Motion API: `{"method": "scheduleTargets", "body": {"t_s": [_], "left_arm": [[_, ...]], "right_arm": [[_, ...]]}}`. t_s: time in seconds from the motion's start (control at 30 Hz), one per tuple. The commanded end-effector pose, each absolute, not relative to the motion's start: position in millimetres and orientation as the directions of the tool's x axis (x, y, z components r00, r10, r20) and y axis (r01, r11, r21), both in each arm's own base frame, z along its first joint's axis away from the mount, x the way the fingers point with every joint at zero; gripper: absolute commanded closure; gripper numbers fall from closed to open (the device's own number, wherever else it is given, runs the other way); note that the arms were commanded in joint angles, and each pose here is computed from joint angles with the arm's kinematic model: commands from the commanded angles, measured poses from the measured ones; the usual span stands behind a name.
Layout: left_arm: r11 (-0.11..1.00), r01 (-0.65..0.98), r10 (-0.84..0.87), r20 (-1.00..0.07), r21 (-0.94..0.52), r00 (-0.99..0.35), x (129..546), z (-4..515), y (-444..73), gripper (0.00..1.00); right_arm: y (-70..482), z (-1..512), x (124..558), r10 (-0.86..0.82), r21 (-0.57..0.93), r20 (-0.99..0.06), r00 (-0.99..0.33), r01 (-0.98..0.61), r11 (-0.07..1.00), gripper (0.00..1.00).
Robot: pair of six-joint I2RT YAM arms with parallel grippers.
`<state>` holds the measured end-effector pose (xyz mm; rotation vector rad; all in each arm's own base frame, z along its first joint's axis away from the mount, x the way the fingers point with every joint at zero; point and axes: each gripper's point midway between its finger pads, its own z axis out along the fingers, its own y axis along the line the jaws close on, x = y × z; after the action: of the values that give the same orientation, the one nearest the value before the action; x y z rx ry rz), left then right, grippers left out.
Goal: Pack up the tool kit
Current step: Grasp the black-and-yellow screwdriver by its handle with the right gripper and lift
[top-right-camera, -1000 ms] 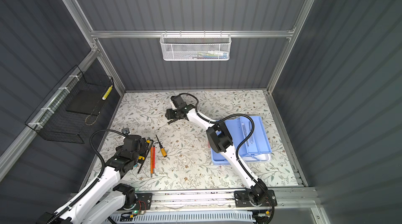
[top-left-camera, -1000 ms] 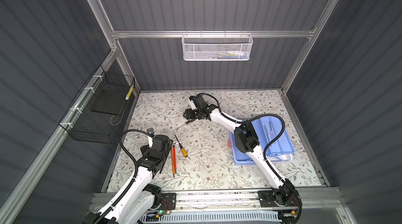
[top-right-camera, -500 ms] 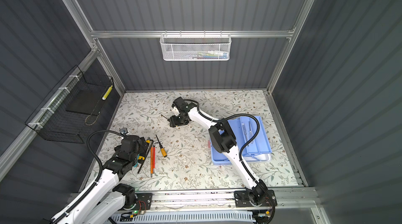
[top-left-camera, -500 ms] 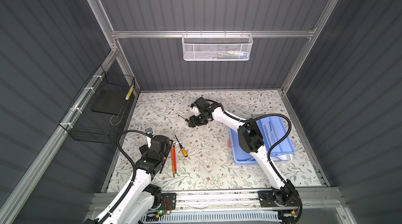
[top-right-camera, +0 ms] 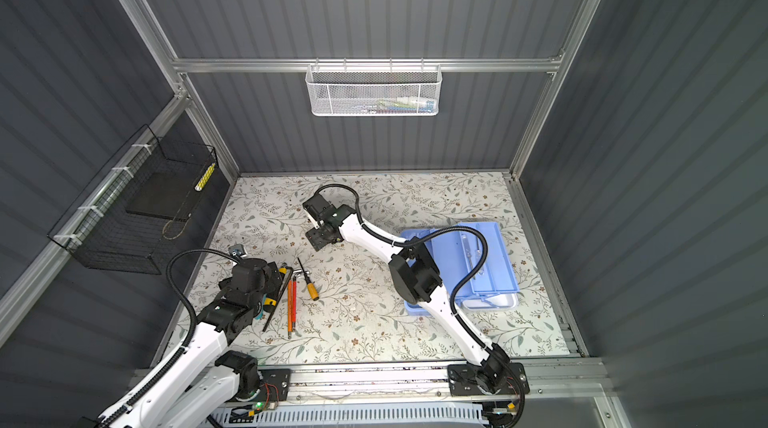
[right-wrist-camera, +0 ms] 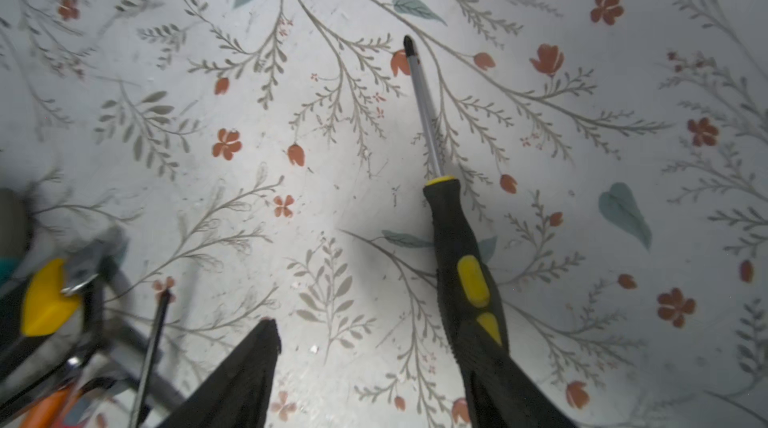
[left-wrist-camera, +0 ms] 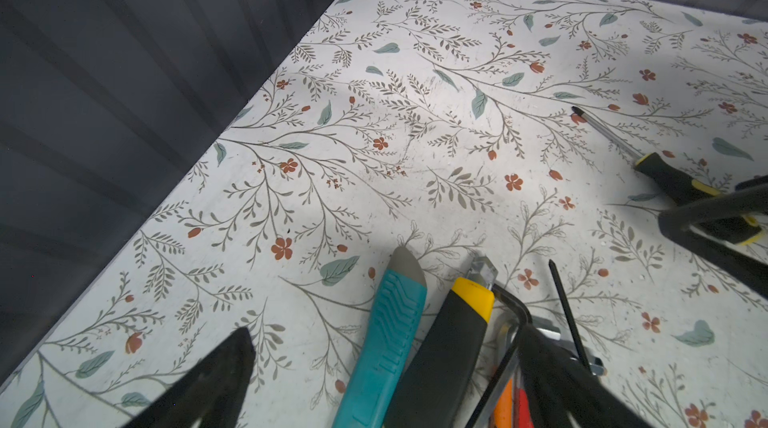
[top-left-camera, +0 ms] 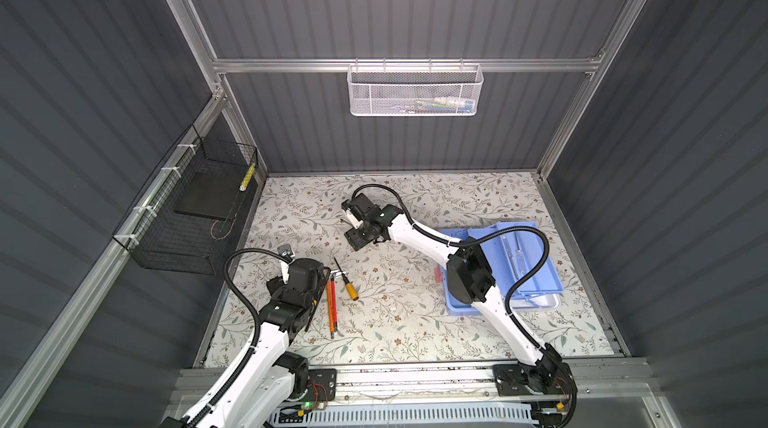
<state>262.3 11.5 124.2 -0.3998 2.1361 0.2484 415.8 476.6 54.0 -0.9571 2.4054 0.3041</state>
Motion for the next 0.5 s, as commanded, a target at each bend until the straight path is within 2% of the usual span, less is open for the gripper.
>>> {"method": "scheduleTargets", "body": {"t_s": [0.0,0.27,0.47], "left_arm": [[0.923,-0.384,-0.193,-0.845,0.016,-0.498,265.0,134.9,14.0,0.01],[0.923,-0.385,-0.194,-0.846,0.015,-0.497,264.8,135.1,14.1,0.01],[0.923,-0.384,-0.191,-0.844,0.019,-0.501,265.4,134.4,13.8,0.01]], "right_arm": [[451.5,47.9,442.7,-0.606,-0.105,-0.541,-0.583,-0.669,0.736,0.27],[446.0,31.7,455.5,-0.630,-0.091,-0.533,-0.565,-0.702,0.706,0.24],[450.1,23.1,457.5,-0.613,-0.005,-0.536,-0.581,-0.724,0.690,0.24]]}}
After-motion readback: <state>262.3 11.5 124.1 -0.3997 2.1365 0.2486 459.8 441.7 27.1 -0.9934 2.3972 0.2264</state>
